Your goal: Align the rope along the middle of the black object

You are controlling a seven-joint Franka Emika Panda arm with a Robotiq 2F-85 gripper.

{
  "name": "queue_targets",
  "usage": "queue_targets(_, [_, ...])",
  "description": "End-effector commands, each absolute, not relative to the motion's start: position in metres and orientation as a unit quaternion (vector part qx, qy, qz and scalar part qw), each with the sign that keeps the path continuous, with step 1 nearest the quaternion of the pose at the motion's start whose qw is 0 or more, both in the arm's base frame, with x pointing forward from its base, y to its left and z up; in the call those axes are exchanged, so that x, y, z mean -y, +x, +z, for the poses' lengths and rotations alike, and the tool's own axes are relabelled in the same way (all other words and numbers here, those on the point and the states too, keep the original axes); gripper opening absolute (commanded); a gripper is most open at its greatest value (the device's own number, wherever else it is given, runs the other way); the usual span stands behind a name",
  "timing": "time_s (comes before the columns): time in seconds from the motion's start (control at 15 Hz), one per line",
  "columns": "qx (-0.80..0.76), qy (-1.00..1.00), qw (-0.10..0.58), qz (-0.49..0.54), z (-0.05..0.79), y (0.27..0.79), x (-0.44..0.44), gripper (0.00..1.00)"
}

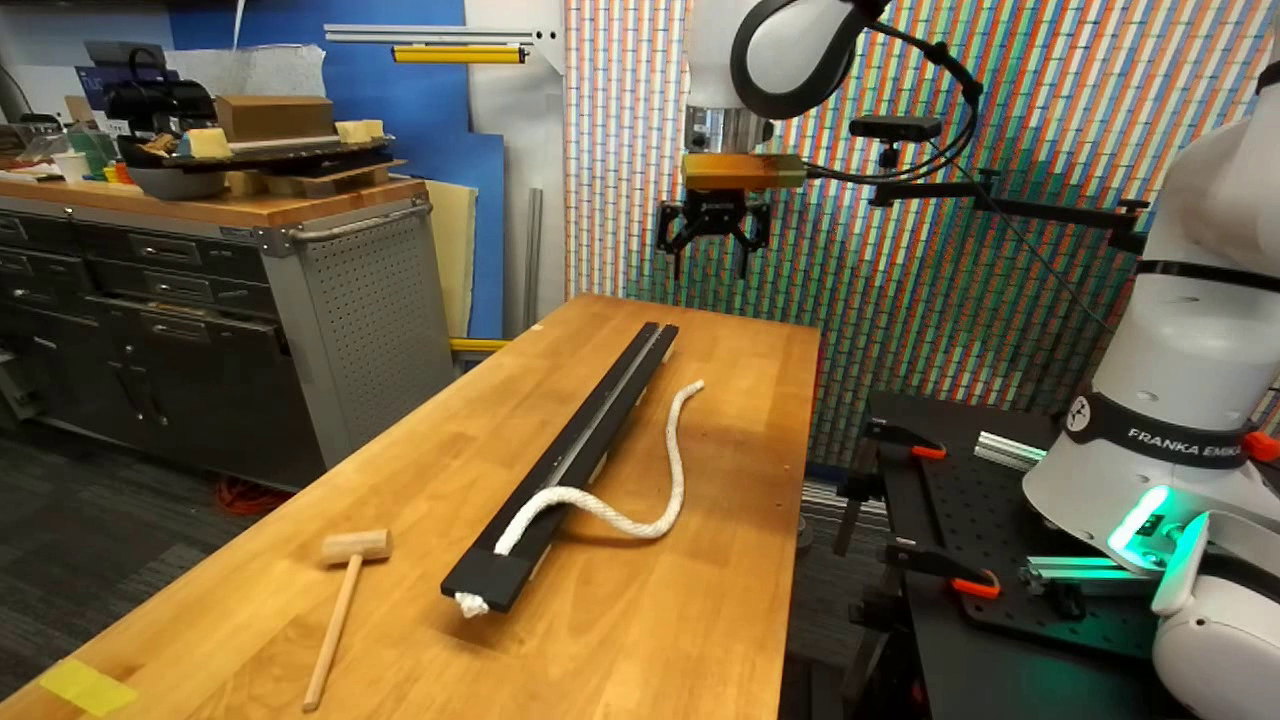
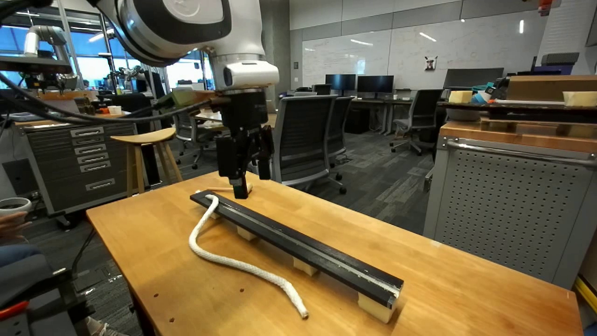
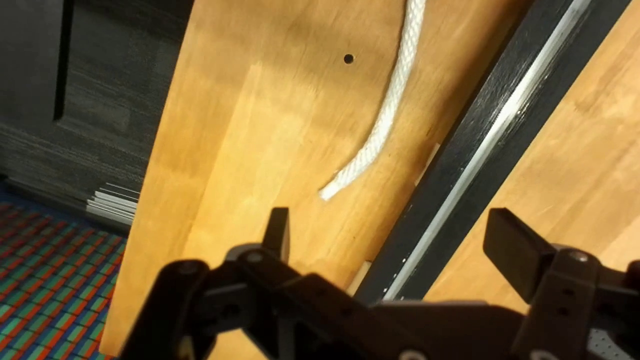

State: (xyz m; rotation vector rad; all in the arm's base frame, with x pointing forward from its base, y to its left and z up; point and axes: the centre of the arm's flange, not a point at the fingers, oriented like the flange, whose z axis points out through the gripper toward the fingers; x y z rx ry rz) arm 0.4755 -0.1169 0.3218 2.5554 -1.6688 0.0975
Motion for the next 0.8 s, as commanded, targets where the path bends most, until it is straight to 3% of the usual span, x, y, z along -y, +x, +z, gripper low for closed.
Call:
queue_targets(0.0, [0.602,0.796,0.041,0.035,0.295,0.485,0.131,1.00])
queue_targets(0.73, [0.678,0.734,0.008,-0.019,0.219,0.508,0.160,1.00])
